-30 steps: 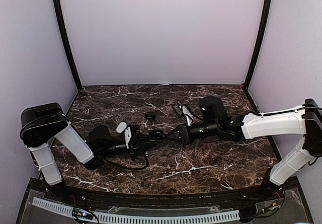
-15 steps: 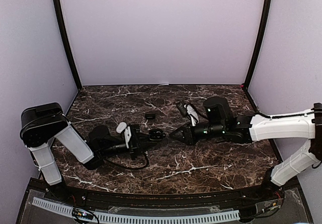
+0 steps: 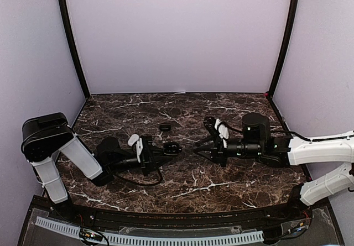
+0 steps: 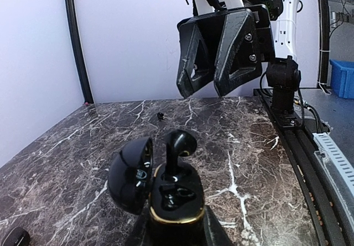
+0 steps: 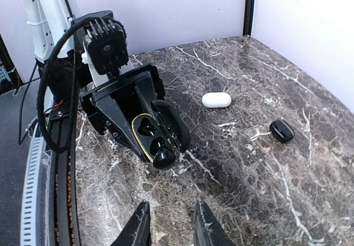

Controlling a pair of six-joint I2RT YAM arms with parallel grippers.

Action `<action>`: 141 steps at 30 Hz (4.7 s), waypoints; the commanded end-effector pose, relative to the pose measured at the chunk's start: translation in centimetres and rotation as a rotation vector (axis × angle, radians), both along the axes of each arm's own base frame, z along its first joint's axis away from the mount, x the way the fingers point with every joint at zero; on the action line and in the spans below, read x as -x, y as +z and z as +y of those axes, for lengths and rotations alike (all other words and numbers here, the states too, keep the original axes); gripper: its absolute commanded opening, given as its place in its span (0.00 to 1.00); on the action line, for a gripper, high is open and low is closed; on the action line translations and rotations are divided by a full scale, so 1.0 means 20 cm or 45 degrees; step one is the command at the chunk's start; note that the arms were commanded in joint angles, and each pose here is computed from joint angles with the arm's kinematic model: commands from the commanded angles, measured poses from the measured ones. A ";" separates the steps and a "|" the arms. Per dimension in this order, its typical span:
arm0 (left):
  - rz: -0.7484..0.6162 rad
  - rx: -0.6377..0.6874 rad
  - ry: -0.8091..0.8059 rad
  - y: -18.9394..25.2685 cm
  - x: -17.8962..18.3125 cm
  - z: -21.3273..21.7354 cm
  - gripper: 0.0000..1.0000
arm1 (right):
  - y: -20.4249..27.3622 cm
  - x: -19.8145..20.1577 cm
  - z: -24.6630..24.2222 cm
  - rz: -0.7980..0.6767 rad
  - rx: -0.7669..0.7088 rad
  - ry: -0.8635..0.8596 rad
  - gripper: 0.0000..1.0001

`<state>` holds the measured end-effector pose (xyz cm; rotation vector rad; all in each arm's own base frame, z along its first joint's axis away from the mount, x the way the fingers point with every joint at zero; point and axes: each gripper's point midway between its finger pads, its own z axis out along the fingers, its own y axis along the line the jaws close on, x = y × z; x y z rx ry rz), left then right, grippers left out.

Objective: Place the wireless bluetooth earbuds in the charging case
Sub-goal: Adjust the right earbud in the right side groove of the charging case.

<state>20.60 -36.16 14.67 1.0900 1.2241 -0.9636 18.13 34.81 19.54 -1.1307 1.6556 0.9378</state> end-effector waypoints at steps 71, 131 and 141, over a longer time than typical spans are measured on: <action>0.102 -0.076 -0.356 -0.02 0.15 0.10 0.08 | -0.08 0.14 0.35 -0.654 0.142 0.548 0.24; -0.185 -0.089 0.109 0.00 -0.06 0.07 0.08 | -0.14 -0.07 0.41 0.056 0.089 -0.044 0.20; -0.162 -0.086 0.100 -0.01 -0.05 0.07 0.08 | -0.10 0.01 0.39 0.068 0.027 0.034 0.34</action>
